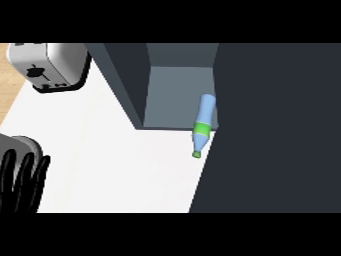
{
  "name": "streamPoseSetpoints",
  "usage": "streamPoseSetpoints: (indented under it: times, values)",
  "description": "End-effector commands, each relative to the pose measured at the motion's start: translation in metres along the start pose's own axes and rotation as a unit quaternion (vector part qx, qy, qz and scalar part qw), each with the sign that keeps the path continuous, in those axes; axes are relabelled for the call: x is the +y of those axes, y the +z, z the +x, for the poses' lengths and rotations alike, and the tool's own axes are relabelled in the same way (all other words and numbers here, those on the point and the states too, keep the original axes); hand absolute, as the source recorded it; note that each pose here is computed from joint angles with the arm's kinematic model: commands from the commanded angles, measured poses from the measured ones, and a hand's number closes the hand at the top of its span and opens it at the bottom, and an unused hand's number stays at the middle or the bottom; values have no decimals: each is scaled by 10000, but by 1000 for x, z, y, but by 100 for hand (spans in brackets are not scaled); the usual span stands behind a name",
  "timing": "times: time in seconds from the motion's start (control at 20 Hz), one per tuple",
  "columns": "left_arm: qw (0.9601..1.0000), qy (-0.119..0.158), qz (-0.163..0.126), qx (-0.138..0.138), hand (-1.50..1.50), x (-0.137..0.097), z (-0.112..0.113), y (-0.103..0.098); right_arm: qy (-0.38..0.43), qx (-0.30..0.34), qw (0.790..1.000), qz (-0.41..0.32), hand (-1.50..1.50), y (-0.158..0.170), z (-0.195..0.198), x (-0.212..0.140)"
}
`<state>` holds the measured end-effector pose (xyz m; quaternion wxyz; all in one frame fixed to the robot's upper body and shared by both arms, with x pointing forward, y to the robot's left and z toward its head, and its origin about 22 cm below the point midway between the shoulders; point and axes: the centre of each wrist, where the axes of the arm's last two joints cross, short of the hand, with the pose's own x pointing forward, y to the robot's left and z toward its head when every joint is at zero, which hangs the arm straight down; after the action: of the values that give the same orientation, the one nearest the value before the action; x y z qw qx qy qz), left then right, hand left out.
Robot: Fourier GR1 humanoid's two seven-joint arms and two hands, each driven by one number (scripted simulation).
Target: Pick up the bottled water, place it into the cabinet and close the cabinet
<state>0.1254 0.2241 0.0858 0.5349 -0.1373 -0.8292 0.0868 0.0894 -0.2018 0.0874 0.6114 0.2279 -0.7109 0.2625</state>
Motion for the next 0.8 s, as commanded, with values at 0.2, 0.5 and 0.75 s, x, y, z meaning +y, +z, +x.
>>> streamPoseSetpoints:
  times: [0.2, 0.5, 0.75]
  values:
    - [10000, 83, 30, -7, -150, 24, 29, 33, -89, -453, 9965, 702, 150, -33, 23, 39]
    - [9999, 59, 128, -6, -150, 46, 50, 41, -456, -383, 9963, 615, 150, -56, 14, 49]
    - [9999, 33, 63, 89, -150, 65, 48, 49, -638, -381, 9955, 595, 150, -68, 23, 52]
